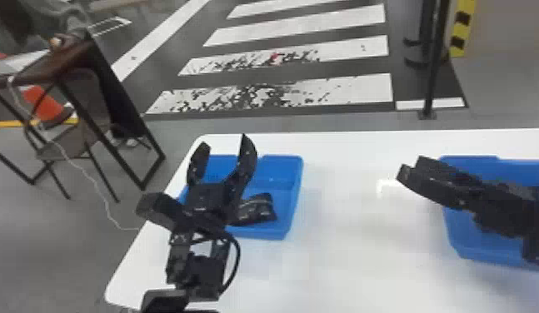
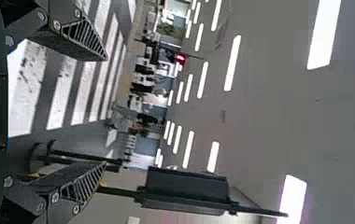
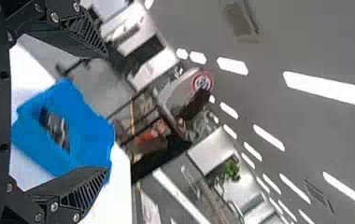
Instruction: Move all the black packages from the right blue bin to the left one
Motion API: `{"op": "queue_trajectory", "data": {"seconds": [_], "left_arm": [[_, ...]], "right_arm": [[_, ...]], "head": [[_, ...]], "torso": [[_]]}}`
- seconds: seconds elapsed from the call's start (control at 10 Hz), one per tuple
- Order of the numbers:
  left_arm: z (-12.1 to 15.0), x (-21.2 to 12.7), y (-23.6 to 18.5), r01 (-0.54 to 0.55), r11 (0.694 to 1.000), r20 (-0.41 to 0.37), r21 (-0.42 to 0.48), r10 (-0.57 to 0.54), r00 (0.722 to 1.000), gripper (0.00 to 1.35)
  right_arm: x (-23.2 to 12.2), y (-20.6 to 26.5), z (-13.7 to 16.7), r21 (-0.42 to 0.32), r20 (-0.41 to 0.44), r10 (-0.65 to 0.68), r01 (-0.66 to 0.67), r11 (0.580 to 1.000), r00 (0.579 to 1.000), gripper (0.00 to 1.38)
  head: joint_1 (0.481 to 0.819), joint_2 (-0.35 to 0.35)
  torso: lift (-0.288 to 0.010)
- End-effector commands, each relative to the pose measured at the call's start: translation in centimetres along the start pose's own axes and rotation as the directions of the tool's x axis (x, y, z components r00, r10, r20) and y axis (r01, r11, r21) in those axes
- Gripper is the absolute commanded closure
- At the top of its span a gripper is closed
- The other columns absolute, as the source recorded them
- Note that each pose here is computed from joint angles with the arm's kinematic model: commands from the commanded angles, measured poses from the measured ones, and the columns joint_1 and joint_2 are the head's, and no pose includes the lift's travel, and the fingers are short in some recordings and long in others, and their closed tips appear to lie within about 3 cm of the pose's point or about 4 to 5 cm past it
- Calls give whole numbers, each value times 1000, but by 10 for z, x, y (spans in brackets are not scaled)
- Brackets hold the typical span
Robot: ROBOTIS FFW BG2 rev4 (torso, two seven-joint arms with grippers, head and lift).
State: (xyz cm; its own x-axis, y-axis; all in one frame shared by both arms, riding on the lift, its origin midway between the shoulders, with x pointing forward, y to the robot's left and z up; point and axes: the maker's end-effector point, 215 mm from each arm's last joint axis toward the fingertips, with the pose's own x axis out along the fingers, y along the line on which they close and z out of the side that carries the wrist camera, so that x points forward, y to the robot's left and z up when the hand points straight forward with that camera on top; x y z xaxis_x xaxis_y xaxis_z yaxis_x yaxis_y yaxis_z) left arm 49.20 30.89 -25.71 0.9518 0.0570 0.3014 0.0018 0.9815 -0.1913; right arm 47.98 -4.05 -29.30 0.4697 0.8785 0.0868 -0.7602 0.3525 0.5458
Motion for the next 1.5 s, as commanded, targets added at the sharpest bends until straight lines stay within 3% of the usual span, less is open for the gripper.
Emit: {"op": "queue_trajectory", "data": {"seconds": [0.0,0.1,0.3,0.5,0.7,0.8,1.0,1.2,1.4], "left_arm": [[32,-14,-30,48,999,58,-21,-47,997,188],[38,-28,-42,66,997,58,-32,-64,996,183],[25,-50,-60,82,994,14,-79,-81,997,183],[17,-57,-81,111,986,-7,-123,-113,994,182],[12,-58,-91,128,981,-21,-146,-133,991,185],[9,-59,-96,135,979,-27,-154,-141,990,188],[5,-60,-95,133,979,-42,-156,-141,989,188],[3,-60,-97,135,978,-47,-160,-144,988,188],[2,-61,-95,131,978,-51,-161,-140,989,188]], "right_arm": [[-35,-13,21,-158,-20,-179,174,972,984,182],[-68,-33,30,-226,-25,-350,336,914,936,182],[-127,-67,33,-286,-30,-625,592,753,780,180],[-160,-111,14,-267,-105,-768,726,634,632,179],[-174,-167,-4,-232,-182,-824,791,566,536,219],[-173,-185,-14,-210,-214,-825,800,562,523,292],[-156,-193,-27,-206,-246,-812,790,578,530,308],[-139,-199,-42,-180,-284,-789,778,601,544,308],[-143,-203,-50,-185,-296,-796,786,590,527,311]], "head": [[692,309],[686,262],[695,178],[695,69],[695,6],[695,-25],[695,-42],[695,-29],[695,-12]], "torso": [[-140],[-140],[-140],[-140],[-140],[-140],[-140],[-140],[-140]]}}
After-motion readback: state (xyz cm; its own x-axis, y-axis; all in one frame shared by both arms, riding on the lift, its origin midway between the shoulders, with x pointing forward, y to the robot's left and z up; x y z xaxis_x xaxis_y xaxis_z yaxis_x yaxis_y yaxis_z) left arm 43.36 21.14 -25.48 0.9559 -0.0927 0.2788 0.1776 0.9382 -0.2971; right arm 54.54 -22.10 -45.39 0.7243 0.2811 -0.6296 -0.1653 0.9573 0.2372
